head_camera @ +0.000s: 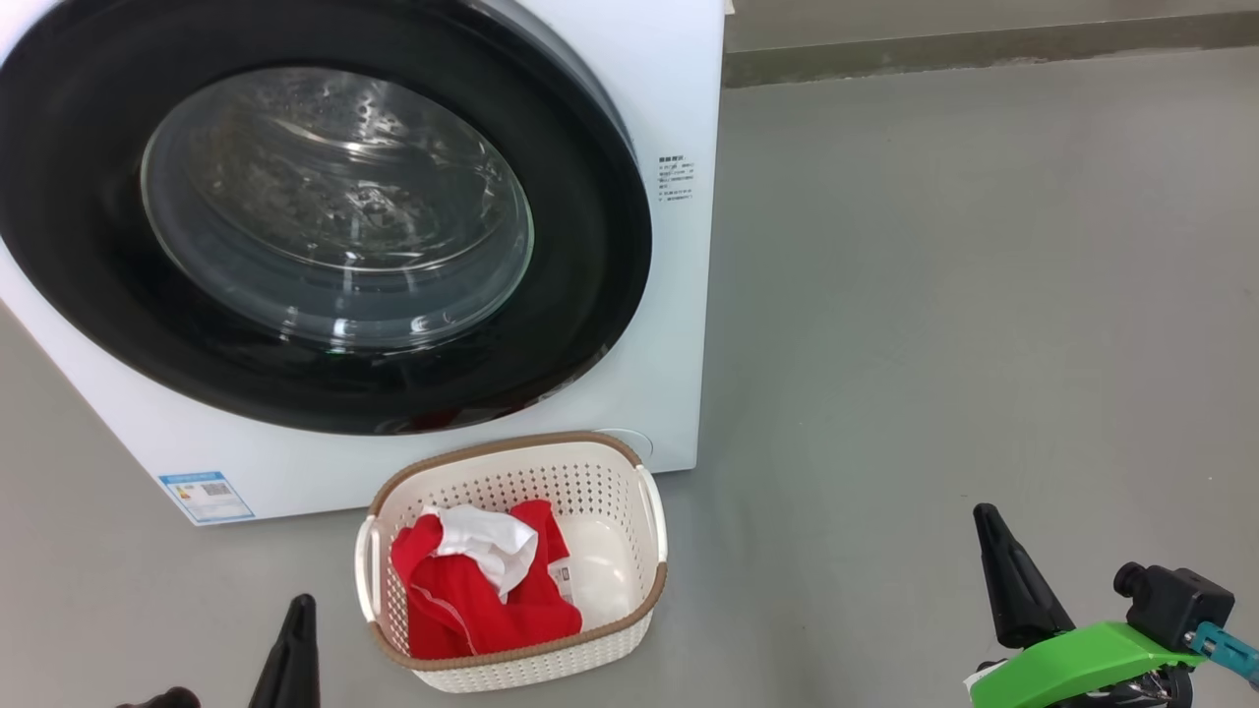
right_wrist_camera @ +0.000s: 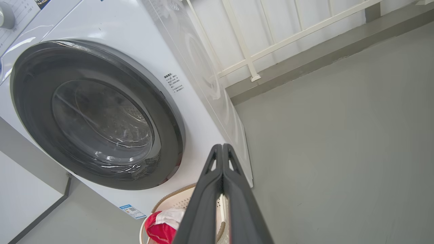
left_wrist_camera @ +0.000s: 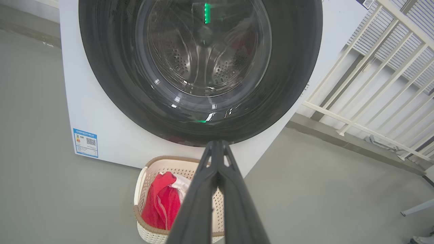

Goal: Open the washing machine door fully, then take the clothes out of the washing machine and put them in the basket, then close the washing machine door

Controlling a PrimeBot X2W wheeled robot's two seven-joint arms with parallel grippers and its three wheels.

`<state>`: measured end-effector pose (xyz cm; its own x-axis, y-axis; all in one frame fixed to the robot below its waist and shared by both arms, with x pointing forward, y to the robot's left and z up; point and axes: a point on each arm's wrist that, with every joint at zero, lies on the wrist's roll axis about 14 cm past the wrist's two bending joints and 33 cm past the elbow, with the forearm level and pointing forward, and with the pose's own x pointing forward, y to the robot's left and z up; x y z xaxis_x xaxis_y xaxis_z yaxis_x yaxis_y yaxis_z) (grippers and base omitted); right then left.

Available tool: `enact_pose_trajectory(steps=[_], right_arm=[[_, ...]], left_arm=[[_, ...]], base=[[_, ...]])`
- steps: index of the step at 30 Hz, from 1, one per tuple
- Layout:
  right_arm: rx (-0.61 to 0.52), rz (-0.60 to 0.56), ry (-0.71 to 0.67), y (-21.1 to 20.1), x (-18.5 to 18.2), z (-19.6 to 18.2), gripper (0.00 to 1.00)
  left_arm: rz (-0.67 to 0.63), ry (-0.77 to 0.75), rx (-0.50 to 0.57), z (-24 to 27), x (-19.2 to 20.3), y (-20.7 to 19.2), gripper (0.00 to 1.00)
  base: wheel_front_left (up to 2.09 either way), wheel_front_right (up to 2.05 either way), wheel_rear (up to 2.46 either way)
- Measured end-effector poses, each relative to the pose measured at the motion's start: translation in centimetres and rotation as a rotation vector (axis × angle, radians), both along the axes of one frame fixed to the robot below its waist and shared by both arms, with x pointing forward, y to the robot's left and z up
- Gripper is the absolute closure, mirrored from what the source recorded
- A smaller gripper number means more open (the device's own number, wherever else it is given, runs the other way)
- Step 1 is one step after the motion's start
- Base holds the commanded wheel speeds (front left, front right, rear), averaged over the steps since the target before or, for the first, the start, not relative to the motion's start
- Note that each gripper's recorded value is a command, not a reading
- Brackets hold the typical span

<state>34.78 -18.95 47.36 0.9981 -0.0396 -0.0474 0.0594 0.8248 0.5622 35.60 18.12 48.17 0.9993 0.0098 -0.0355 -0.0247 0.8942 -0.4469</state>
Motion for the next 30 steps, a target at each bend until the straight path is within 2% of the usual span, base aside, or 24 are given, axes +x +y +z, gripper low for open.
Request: enact_pose_trajectory(steps=[30], right_arm=[[0.315, -0.042, 0.036, -0.79, 0.61, -0.55, 1.00]], left_arm=[[0.042, 0.054, -0.364, -0.81, 0.49, 0.51, 1.00]], base=[[0.00, 0.00, 0.00]])
